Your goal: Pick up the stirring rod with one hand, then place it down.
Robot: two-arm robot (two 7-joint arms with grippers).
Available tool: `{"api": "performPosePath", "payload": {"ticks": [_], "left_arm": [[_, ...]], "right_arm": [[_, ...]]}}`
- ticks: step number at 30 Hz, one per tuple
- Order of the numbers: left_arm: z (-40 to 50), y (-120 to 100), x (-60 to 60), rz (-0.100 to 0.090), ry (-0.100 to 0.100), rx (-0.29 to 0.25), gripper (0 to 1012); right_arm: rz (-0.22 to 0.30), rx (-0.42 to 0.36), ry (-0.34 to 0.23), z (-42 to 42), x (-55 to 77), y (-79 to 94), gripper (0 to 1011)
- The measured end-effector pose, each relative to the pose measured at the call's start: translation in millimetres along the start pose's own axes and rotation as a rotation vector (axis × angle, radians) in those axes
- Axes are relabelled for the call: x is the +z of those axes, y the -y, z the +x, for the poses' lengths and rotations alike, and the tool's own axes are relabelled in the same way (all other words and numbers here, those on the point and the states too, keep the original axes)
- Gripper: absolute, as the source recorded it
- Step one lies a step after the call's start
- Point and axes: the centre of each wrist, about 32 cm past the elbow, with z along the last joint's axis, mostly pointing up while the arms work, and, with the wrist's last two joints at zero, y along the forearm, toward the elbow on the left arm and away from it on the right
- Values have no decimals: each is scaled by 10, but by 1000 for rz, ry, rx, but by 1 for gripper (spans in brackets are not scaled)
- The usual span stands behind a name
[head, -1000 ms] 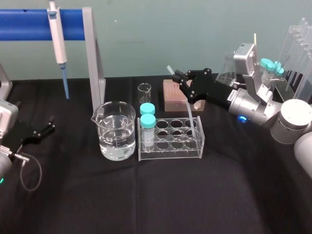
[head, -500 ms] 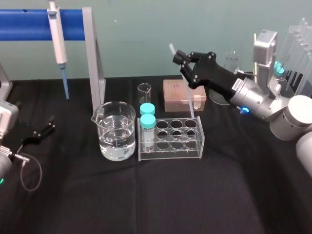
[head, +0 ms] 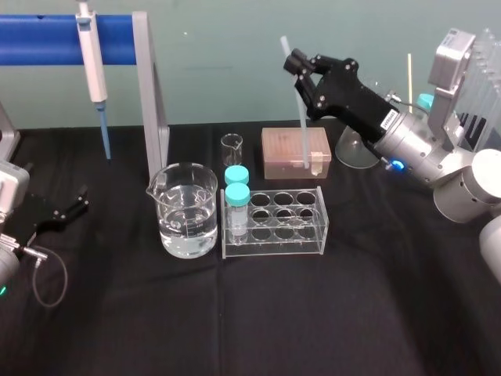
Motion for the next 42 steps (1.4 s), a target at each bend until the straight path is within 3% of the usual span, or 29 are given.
{"api": "performPosePath", "payload": {"ticks": [10,16,22,24,29,31,42], "left_arm": [[0,0,0,0,0,0,1000],[1,0,0,0,0,0,1000],[0,0,0,0,0,0,1000],[0,0,0,0,0,0,1000],[0,0,0,0,0,0,1000],[0,0,0,0,0,0,1000],[0,0,0,0,0,0,1000]], "right_arm": [[-10,-149,66,-207,82,47,66],[-9,-188,116,-335,84,76,66],[-12,-247,169,-500,82,139,66],[-17,-283,188,-589,75,176,66],[-18,-322,196,-702,63,218,66],[-17,-350,197,-790,53,249,65],[-29,-399,223,-990,1,347,65]]}}
